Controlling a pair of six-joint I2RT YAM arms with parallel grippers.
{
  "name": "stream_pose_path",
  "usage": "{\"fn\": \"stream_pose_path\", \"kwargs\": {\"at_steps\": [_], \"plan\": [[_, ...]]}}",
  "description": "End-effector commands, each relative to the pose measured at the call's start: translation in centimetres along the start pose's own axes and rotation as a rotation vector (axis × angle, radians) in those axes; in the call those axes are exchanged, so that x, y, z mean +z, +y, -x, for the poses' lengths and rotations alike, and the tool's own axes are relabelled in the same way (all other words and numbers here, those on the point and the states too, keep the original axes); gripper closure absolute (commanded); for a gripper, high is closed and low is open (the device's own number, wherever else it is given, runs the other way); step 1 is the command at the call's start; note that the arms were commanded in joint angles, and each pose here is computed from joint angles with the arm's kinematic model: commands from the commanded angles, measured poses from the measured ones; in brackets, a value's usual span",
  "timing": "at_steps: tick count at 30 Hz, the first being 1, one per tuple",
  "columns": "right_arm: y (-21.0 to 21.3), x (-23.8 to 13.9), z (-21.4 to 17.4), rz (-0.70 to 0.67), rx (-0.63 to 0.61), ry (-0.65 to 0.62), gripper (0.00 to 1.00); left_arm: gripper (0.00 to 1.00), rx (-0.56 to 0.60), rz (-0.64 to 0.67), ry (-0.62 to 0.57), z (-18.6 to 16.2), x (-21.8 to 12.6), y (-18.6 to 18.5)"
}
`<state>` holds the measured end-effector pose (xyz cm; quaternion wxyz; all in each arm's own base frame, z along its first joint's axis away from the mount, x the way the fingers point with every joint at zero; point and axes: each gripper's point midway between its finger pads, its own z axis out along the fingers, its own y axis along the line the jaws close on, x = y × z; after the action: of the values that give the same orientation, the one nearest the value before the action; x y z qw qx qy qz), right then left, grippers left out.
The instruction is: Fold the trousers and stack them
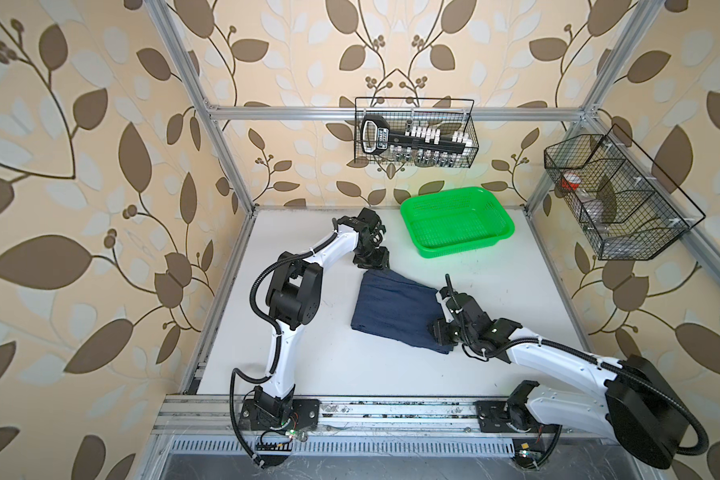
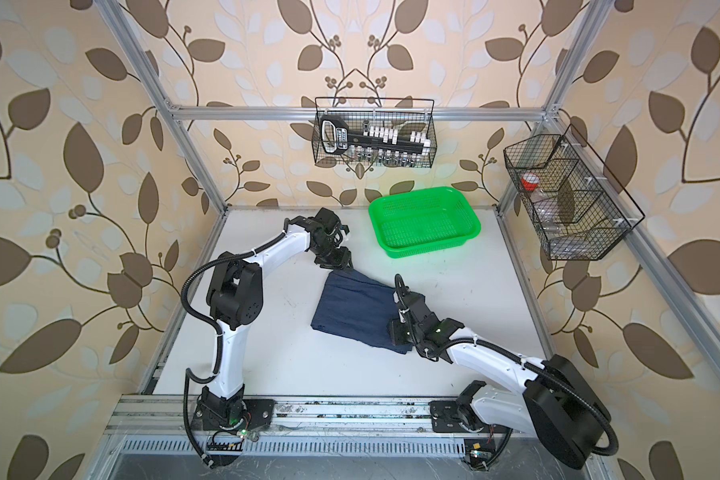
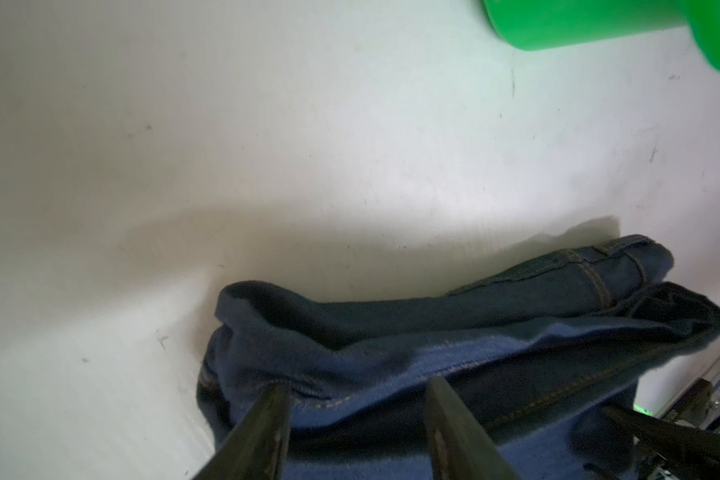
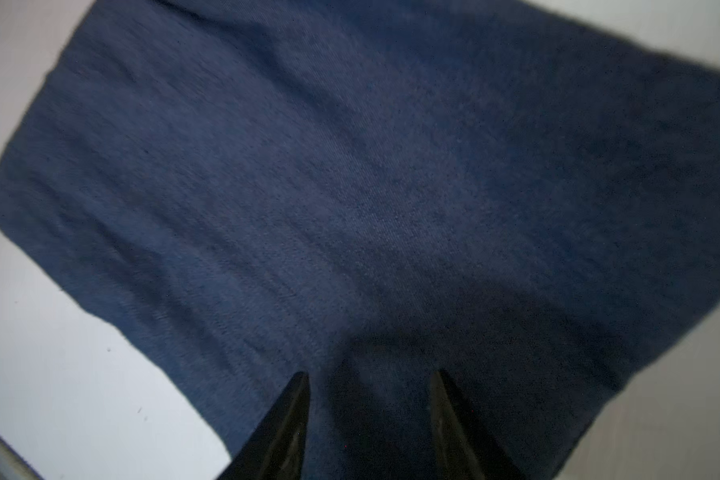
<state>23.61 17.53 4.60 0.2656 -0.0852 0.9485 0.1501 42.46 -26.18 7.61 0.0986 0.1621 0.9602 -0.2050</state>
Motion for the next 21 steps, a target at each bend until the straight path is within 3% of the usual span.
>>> {"fn": "stream_pose_path", "kwargs": {"at_steps": [1,5,13,21], "plan": [[0.1,0.7,0.9,-0.005,-0.022,-0.027,0.51,0.48,0.048,0.039,0.065,-1.4,1.8,1.5],[-1.0,0.9,1.0,-0.043,-0.035,-0.011,0.5,0.5,0.023,0.056,0.116,-3.8,2.9,2.5],[-1.9,1.6,2.0,-0.069,-0.075,0.012,0.47,0.53,-0.092,0.246,0.216,-8.2,1.3,8.2],[2.4,4.5,1.9,0.046,-0.105,0.037,0.46,0.51,-0.178,0.467,0.168,-7.3,-2.7,15.2]]}}
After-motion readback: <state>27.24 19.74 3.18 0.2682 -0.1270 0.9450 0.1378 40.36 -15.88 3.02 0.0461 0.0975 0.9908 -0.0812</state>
